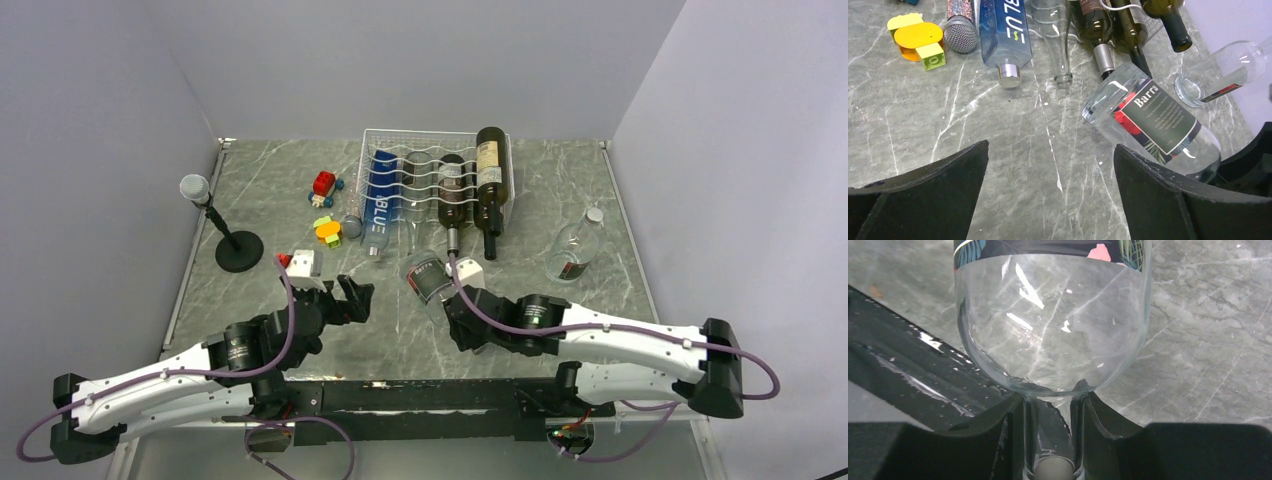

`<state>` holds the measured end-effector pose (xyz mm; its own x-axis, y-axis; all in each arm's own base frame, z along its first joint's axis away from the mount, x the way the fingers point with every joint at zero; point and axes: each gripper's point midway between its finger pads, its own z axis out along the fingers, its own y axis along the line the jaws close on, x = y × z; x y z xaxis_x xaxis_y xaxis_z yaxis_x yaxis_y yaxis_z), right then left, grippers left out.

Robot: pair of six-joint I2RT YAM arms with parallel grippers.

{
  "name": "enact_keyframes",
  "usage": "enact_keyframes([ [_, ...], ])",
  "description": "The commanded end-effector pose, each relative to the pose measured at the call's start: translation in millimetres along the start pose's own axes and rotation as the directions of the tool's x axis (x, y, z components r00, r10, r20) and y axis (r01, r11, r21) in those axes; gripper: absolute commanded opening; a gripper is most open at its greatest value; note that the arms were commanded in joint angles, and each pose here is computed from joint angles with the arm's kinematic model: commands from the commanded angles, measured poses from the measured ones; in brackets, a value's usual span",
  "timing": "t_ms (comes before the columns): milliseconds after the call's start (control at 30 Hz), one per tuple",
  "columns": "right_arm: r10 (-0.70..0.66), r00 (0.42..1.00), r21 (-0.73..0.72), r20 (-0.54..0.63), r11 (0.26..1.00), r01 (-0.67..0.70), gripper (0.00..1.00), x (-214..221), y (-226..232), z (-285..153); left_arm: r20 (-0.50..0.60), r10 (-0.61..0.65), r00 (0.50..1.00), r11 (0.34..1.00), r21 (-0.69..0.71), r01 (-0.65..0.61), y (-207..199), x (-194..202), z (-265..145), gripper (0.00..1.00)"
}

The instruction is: Put the wine bottle on the wine rack

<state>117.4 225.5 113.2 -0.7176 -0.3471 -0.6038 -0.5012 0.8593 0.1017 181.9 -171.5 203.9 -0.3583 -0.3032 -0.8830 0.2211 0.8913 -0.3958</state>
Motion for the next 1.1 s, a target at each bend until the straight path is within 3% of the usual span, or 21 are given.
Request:
enact_keyframes([
  [0, 0.177, 0.927, -0.206, 0.331, 0.972, -0.113, 0.00, -90.7, 34.0, -44.1, 0.040, -0.055, 0.998, 0.998, 0.010, 0.055, -6.5, -23.4, -5.6, 0.99],
  [233, 0.199, 0.832, -0.146, 0.518, 0.979, -0.143, 0.00, -152.6, 8.5, -76.9, 0.061, -0.064, 0.996, 0.997, 0.035, 0.062, -10.7, -36.8, -11.0, 0.99],
  [500, 0.176, 0.723, -0.024, 0.668, 0.976, -0.215, 0.00, -244.2, -54.7, -78.8, 0.064, -0.057, 0.996, 0.997, 0.046, 0.054, -15.0, -44.2, -13.4, 0.99],
  [733, 0.212, 0.670, 0.039, 0.711, 0.940, -0.339, 0.00, -299.1, -99.2, -47.3, 0.056, -0.059, 0.997, 0.997, 0.048, 0.056, -17.4, -45.5, -13.8, 0.99],
  [1067, 0.306, 0.663, 0.043, 0.683, 0.890, -0.454, 0.00, -339.1, -143.6, 16.9, 0.038, -0.064, 0.997, 0.996, 0.066, 0.061, -23.6, -44.2, -13.7, 0.99],
])
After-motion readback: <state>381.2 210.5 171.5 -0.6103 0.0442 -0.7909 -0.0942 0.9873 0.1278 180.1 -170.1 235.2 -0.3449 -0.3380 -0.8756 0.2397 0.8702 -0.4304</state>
